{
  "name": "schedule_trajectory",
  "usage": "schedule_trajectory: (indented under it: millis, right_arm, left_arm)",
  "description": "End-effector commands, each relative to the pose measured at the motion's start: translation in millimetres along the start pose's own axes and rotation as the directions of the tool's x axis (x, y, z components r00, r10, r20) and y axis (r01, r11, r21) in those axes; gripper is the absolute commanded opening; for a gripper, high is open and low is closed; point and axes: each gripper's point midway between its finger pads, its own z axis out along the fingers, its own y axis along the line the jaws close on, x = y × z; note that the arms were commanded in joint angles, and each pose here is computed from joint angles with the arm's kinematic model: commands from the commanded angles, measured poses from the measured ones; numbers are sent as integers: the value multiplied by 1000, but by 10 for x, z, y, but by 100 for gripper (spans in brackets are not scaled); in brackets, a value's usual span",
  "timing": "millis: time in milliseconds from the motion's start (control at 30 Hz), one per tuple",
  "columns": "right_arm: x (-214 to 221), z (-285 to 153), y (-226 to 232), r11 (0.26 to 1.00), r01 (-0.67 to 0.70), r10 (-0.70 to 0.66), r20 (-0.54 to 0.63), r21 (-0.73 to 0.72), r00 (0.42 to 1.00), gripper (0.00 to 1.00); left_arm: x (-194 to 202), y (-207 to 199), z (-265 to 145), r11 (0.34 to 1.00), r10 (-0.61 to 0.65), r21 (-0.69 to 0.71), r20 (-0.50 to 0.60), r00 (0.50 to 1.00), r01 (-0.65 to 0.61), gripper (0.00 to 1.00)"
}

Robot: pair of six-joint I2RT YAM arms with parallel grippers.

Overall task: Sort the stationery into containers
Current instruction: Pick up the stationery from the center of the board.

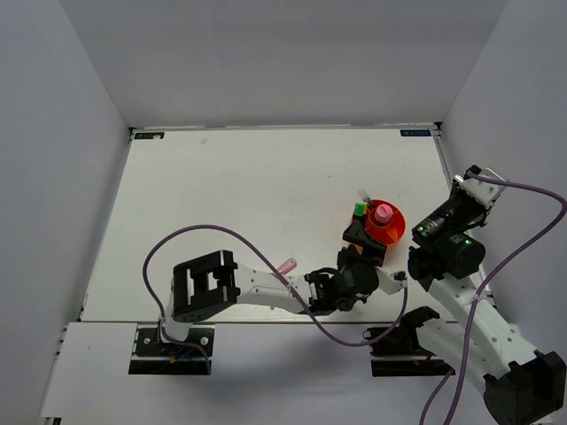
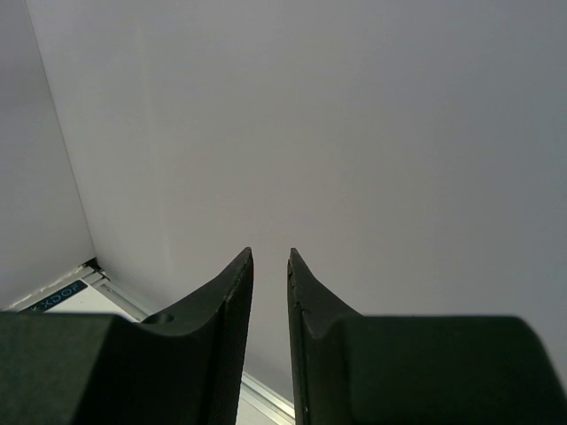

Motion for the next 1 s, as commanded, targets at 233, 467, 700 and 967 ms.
schedule_trajectory:
  millis: [233,467,700,967]
  right_arm:
    - [-162,11,-232,961,-265,261,63,75,963,25]
    - [-166,13,-212,963,-259,255,61,69,965,25]
    - [-129,21,38,987,-158,158,34,-14,987,31]
    - [479,-951,1422,475,29,-348,-157,-880,924,63]
  left_arm:
    - [152,370,-325,993,-90,-75,-1,996,90,99]
    - [331,639,-549,974,-193,-125,-9,981,191,99]
    - [774,763,-856,937,-323,-167,-75,943,307,73]
    - [1768,905,-1607,708,-705,-246,-187,685,662,0]
